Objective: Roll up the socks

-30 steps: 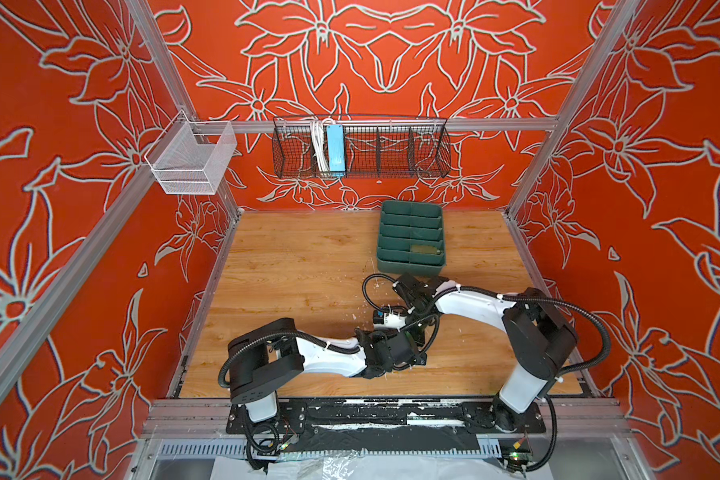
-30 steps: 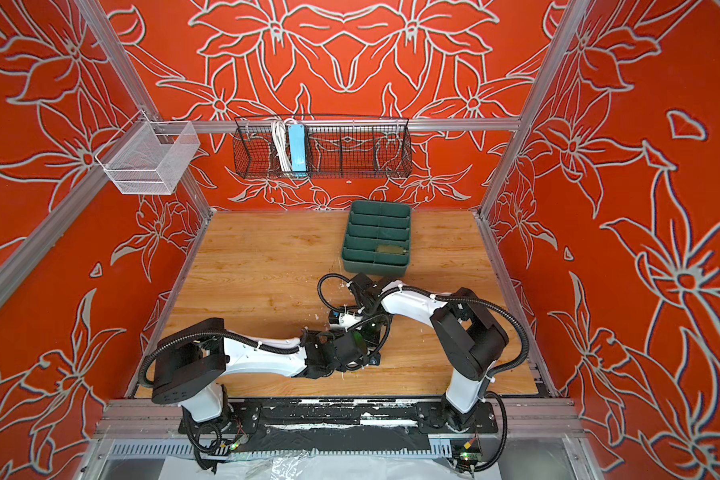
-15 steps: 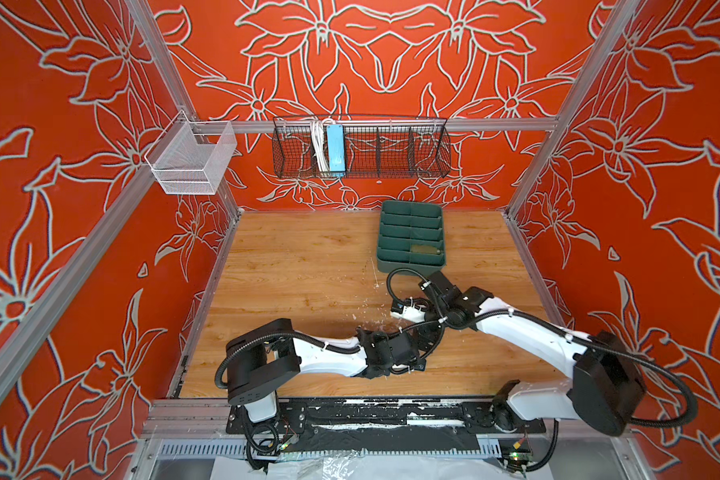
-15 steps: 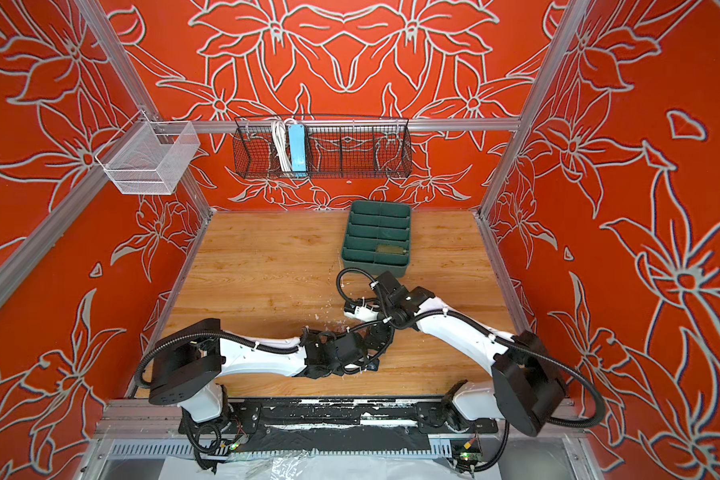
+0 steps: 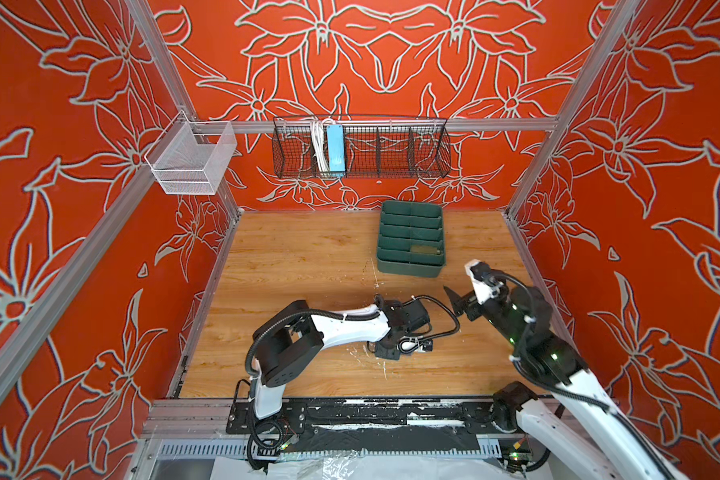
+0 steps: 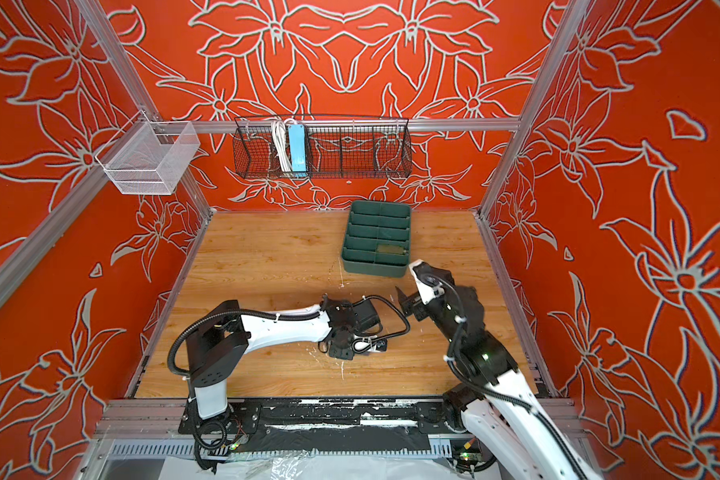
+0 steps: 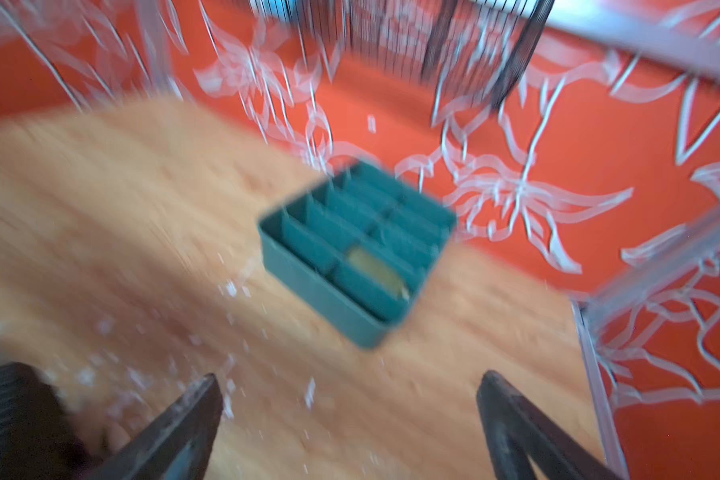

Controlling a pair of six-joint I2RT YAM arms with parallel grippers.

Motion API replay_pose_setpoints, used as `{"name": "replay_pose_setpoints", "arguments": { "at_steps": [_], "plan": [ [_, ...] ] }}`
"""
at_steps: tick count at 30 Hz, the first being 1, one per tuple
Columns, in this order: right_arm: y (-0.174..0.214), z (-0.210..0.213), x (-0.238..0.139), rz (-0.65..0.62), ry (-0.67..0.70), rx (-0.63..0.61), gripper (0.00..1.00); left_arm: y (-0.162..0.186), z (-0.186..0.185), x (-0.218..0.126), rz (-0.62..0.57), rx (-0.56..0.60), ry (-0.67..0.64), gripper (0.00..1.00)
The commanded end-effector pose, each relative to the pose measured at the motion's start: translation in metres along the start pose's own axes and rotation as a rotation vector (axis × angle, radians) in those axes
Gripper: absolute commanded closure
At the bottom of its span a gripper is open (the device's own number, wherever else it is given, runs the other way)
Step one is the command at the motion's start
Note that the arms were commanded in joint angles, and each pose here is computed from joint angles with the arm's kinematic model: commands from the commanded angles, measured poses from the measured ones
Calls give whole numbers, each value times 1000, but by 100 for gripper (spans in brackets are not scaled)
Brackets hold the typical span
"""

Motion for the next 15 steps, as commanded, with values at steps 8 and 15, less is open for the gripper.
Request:
{"name": "replay_pose_setpoints", "arguments": {
  "at_steps": [8,15],
  "plan": [
    [3,98,-49,37,-751,-150,6,21,-32,30,120,-222,591,99],
    [41,119,-41,177,-770,-529,7,20,-15,35,169,-329,719,97]
  ]
}}
Point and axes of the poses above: each gripper's point midway between its finger pads, its own x axis out along the fingers, its own z axis along the line the jaws close on, y = z × x, the point moved 3 cm from there along -x, back along the fingers, and after that the axes turned 8 degrees about -x, right-handed, at the moved point
